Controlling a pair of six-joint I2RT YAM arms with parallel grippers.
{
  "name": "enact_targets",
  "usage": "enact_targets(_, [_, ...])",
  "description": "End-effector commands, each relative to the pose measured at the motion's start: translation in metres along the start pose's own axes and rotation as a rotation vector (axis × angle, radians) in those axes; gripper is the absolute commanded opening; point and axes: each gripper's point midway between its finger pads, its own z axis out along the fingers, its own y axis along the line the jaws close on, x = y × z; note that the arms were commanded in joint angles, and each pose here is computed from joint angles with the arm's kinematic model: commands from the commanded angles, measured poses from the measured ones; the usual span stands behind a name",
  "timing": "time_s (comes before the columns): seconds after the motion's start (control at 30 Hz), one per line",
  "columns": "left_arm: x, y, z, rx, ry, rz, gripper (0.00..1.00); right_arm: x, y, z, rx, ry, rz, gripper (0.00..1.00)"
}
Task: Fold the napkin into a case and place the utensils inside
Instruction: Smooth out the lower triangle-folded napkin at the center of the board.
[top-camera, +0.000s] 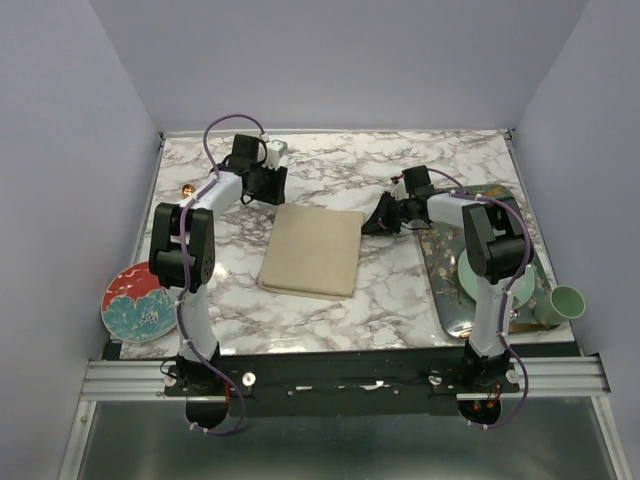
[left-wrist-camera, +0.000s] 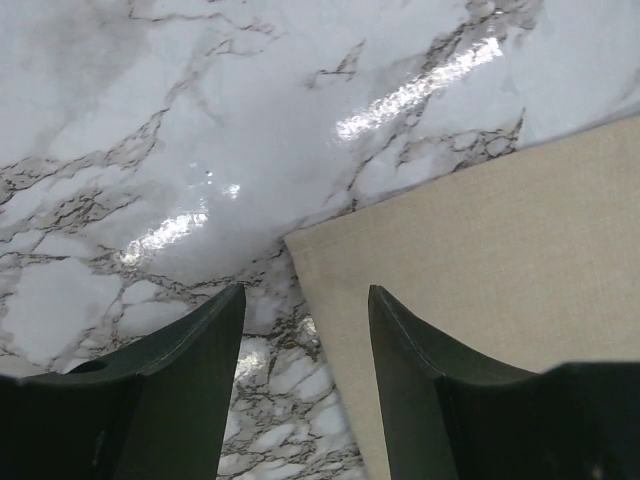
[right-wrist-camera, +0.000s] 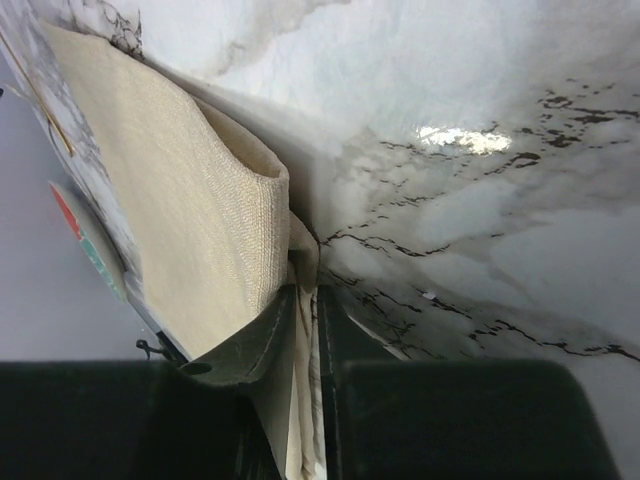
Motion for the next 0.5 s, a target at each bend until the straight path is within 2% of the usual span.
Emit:
enact_targets(0.0, [0.006,0.018,0.010,-0.024,0.044,-0.081,0.61,-0.001,-0.007,0.010,0.016,0.003,0.005,0.18])
enact_targets(0.2, [0.021,0.015,0.026,0.007,0.092,-0.126,0.60,-0.001,-0.008,0.012,0.024,0.008,0.002,0.15])
enact_targets(0.47, [0.042,0.002,0.037,0.077,0.146,-0.191,0.53,-0.002,-0.010,0.012,0.034,0.010,0.009,0.01])
